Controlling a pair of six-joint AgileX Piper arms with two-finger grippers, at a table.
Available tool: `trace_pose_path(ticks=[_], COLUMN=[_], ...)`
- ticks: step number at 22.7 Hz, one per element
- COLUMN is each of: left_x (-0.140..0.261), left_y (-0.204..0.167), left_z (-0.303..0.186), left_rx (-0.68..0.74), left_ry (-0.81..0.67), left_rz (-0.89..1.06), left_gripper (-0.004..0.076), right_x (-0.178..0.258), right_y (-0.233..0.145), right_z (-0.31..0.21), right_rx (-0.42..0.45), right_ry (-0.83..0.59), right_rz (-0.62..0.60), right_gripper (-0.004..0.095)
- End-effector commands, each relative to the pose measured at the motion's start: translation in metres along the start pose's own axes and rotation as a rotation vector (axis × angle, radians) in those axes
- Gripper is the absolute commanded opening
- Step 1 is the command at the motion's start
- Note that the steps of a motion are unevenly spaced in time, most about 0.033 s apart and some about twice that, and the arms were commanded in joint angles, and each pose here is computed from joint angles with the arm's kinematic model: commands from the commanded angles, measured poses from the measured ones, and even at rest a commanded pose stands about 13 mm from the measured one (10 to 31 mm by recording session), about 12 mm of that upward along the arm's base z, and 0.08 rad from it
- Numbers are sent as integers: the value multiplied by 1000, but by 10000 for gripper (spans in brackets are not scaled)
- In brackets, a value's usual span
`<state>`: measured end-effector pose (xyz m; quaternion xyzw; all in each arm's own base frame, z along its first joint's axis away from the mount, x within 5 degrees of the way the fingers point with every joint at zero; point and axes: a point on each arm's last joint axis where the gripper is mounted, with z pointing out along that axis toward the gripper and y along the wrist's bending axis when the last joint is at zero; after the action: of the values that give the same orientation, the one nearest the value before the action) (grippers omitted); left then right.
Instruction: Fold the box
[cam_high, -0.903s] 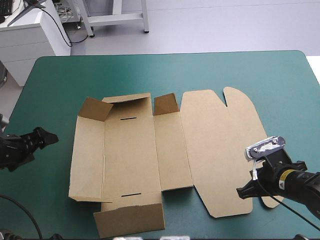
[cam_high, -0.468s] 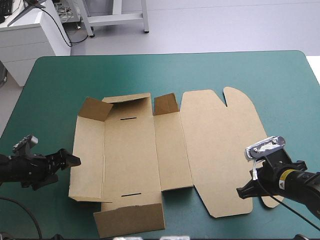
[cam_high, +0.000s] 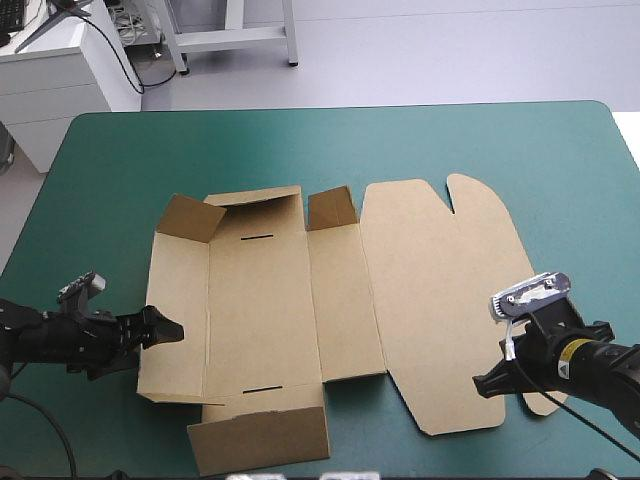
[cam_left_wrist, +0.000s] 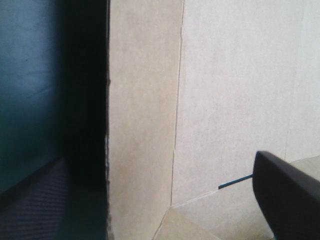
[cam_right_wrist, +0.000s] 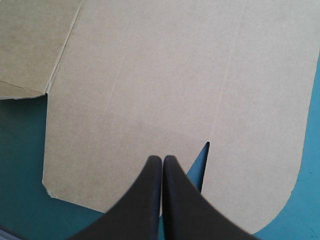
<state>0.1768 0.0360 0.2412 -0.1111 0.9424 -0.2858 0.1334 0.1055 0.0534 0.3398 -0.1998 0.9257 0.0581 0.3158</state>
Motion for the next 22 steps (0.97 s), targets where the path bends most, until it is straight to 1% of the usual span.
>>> trace_pose_path(ticks=[1,5,10,13,16,17,18,19,20,21,22], left_x=[-8,-13,-21,-22,-24,-26,-27,-27,-27,-27,-26], left_y=[-8,-7,-6,-8,-9,-8,-7,-7,-7,-7,-8], left_z=[1,11,23,34,38,38,38,38,38,38,38], left_rx=[48,67,95,113,96,82,77,77,77,77,81], left_ry=[-18,15,15,69,53,34,27,27,27,27,33], left_rz=[12,16,6,16,25,13,-5,-5,-5,-5,-5], left_gripper=[732,732,732,732,698,646,550,496,375,282,153], right_x=[-9,-9,-9,-9,-9,-9,-9,-9,-9,-9,-8], right_y=[-1,0,0,0,0,0,0,1,1,1,1], right_z=[-7,-7,-7,-7,-7,-7,-7,-7,-7,-7,-7], right_rx=[1,-11,-13,-13,-13,-13,-13,-15,-15,-15,-15], right_ry=[-73,-72,-72,-72,-72,-72,-72,-71,-71,-71,-70], right_rz=[-3,4,5,5,5,5,5,6,6,6,6], right_gripper=[-14,-14,-14,-14,-14,-14,-14,-14,-14,-14,-14])
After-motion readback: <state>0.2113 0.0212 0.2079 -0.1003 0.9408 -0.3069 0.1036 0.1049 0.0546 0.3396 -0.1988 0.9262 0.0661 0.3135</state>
